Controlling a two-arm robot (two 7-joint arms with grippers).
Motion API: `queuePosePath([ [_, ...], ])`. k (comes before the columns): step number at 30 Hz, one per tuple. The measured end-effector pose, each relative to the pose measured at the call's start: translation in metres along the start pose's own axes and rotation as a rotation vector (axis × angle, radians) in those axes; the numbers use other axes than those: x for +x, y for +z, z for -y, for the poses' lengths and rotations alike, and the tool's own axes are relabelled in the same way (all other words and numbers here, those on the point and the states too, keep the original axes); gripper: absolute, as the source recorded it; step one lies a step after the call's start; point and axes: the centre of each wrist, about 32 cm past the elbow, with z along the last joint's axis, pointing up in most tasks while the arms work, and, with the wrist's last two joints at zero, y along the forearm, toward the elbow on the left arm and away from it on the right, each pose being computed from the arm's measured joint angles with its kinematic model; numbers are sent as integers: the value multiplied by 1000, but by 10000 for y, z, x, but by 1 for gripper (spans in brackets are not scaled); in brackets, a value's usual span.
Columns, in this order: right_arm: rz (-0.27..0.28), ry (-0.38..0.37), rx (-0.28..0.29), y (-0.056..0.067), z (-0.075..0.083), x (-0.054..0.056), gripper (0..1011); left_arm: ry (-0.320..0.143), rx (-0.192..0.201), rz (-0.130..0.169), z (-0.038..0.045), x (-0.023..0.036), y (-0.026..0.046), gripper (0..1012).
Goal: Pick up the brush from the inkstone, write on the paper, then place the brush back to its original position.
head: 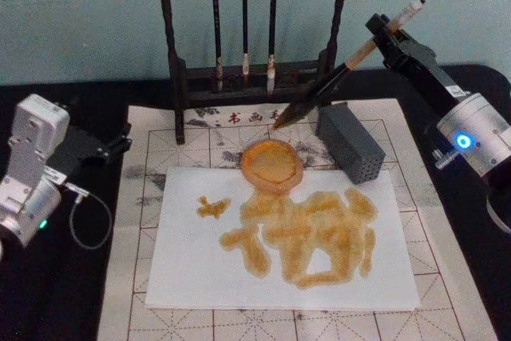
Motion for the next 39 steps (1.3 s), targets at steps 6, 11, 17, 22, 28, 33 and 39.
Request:
queuePosePath([
  [6, -54, -50, -18, -37, 17, 30, 188, 0, 0, 0, 0, 0, 0, 1001],
  [11, -111, -87, -41, -80, 25, 49, 188, 0, 0, 0, 0, 0, 0, 1001],
  [17, -148, -119, -62, -142, 30, 63, 188, 0, 0, 0, 0, 0, 0, 1001],
  [22, -177, -141, -82, -198, 30, 78, 188, 0, 0, 0, 0, 0, 0, 1001],
  [28, -214, -170, -106, -255, 29, 96, 188, 0, 0, 0, 0, 0, 0, 1001],
  [33, -236, -186, -110, -287, 12, 102, 188, 0, 0, 0, 0, 0, 0, 1001],
  [39, -269, -205, -108, -331, -29, 108, 187, 0, 0, 0, 0, 0, 0, 1001],
])
